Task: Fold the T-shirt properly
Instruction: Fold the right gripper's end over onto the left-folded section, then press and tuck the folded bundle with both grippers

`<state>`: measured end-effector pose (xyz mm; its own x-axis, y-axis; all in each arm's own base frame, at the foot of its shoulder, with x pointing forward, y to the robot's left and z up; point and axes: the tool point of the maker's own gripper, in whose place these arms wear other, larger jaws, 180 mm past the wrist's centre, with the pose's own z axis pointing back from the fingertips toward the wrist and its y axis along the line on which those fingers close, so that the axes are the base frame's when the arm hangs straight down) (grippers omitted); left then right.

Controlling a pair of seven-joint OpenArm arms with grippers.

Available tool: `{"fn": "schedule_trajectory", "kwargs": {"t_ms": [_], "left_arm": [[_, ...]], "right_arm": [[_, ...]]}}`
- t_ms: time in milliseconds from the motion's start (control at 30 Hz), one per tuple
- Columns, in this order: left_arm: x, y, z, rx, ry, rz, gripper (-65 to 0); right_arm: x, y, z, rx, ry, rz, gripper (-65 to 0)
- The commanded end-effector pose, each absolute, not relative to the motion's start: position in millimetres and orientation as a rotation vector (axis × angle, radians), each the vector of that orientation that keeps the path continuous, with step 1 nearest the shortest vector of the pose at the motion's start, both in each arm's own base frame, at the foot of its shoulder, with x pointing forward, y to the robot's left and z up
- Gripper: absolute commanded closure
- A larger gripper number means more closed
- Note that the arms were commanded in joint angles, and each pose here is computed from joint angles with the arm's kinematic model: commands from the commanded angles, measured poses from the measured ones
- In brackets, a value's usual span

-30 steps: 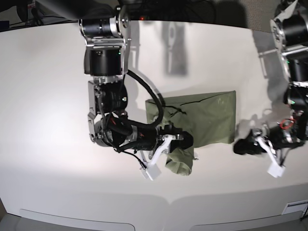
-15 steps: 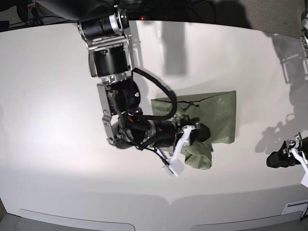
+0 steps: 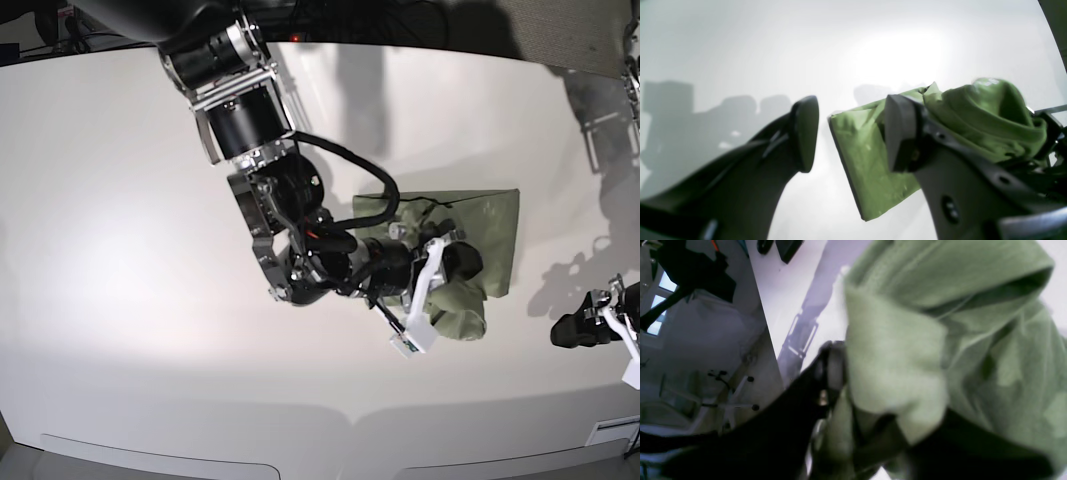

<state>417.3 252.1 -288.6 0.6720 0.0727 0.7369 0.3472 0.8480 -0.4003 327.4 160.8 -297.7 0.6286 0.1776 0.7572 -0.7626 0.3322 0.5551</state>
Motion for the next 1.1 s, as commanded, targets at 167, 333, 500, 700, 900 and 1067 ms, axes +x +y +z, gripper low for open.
{"fn": "schedule_trajectory", "kwargs": {"t_ms": [167,333,500,700,900,1067], "left_arm": [[428,259,-261,-0.549,-0.910,-0.177,-31.4],[428,259,-261,-0.549,-0.910,-0.177,-31.4],[428,259,-261,-0.549,-0.909,-0.177,-31.4],[414,242,-262,-0.667,-0.846,-0.191,-31.4],[407,227,-232,-0.673,-0.910,-0.292,-31.3],[355,171,-234,-0.725,-0.864,-0.492,-31.3]], "right_arm": [[318,174,-261,1.225,-0.639,0.684,-25.4],[301,178,-242,1.381,-0.566,0.673,-25.4],[304,179,-237,1.393,-0.581,0.669,-25.4],[358,162,-270,0.960,-0.794,0.759,-25.4],[404,141,-275,0.655,-1.000,0.802,-25.4],[421,129,-304,0.555,-0.920,0.786,-25.4]]}}
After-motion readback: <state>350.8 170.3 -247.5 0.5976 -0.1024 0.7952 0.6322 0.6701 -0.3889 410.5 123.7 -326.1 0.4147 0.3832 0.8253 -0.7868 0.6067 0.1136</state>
